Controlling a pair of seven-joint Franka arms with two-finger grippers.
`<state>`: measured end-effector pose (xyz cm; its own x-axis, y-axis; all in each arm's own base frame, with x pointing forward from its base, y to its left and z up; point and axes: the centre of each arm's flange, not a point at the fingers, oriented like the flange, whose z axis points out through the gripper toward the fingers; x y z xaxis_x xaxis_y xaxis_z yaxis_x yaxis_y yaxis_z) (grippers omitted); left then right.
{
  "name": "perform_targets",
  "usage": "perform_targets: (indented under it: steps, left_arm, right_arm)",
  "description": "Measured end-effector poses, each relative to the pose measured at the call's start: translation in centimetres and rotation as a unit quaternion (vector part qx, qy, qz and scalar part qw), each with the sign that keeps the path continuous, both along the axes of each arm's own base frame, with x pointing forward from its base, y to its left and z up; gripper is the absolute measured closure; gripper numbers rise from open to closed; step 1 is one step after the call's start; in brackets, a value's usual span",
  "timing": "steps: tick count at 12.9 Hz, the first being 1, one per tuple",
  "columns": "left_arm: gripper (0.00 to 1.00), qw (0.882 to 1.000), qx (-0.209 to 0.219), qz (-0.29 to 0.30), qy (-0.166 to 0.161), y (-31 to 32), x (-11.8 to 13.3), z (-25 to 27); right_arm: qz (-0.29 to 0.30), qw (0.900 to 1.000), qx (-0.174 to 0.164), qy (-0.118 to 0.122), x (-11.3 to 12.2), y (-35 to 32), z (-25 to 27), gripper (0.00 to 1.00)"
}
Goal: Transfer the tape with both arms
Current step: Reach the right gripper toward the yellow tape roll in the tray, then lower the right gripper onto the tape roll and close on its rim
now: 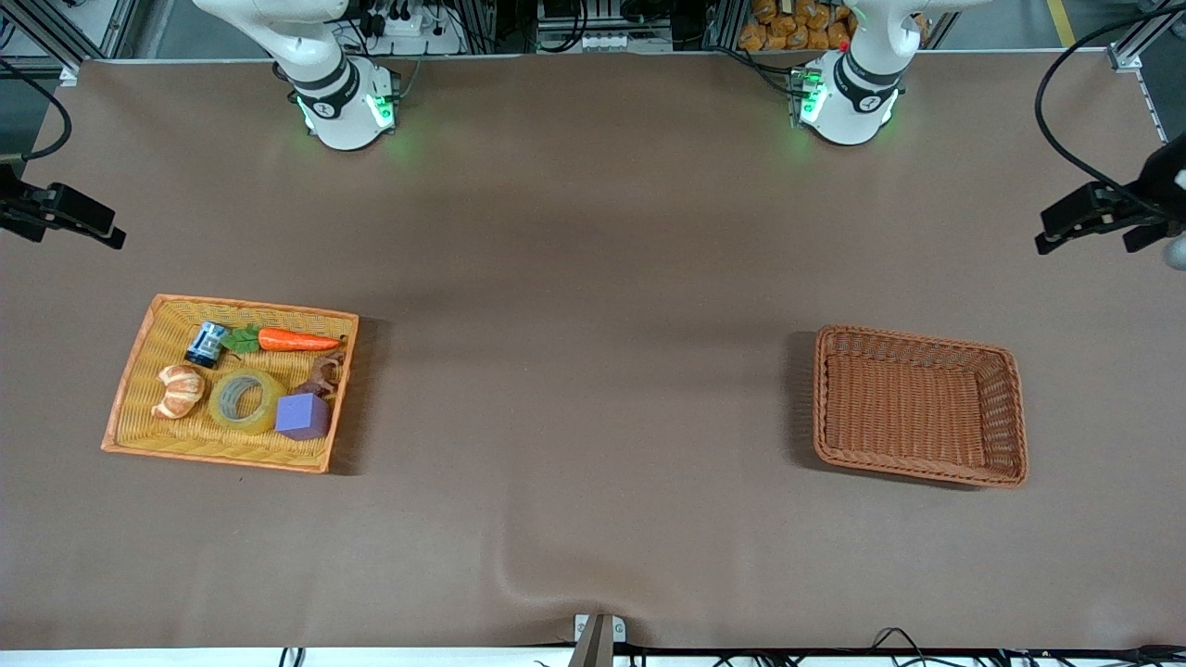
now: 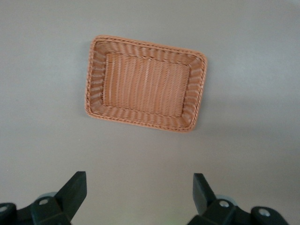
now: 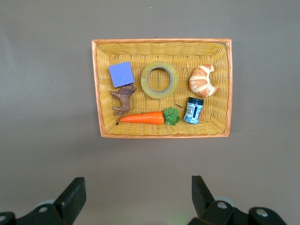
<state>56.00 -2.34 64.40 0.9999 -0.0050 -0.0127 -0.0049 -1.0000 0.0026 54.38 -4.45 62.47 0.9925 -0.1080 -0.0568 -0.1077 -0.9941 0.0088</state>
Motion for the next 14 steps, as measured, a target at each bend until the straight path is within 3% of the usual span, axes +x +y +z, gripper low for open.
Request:
perform_targets:
  steps: [3,6,7,12,14]
  left_arm:
    - [0.00,1.000,0.000,-0.014,0.002,-1.5,-0.1,-0.1]
    - [0.00,1.000,0.000,-0.009,0.001,-1.0,0.0,-0.2]
    - [0.00,1.000,-0.001,-0.009,-0.001,-1.0,0.1,-0.2]
    - [0.00,1.000,-0.001,-0.005,0.005,-0.5,0.8,-2.1]
    - [0.00,1.000,-0.001,-0.002,-0.002,-0.2,1.2,-2.3]
  right_arm:
    - [0.001,1.000,-0.005,0.020,2.3,-0.3,-3.8,0.00]
    - [0.000,0.997,-0.003,0.073,6.1,-0.9,-12.5,0.00]
    - [0.003,0.997,-0.002,0.080,7.3,-1.3,-15.3,0.00]
    - [0.064,0.997,0.002,0.042,12.0,-6.0,-27.2,0.00]
    - [0.072,0.996,0.008,0.049,12.3,-8.4,-32.1,0.00]
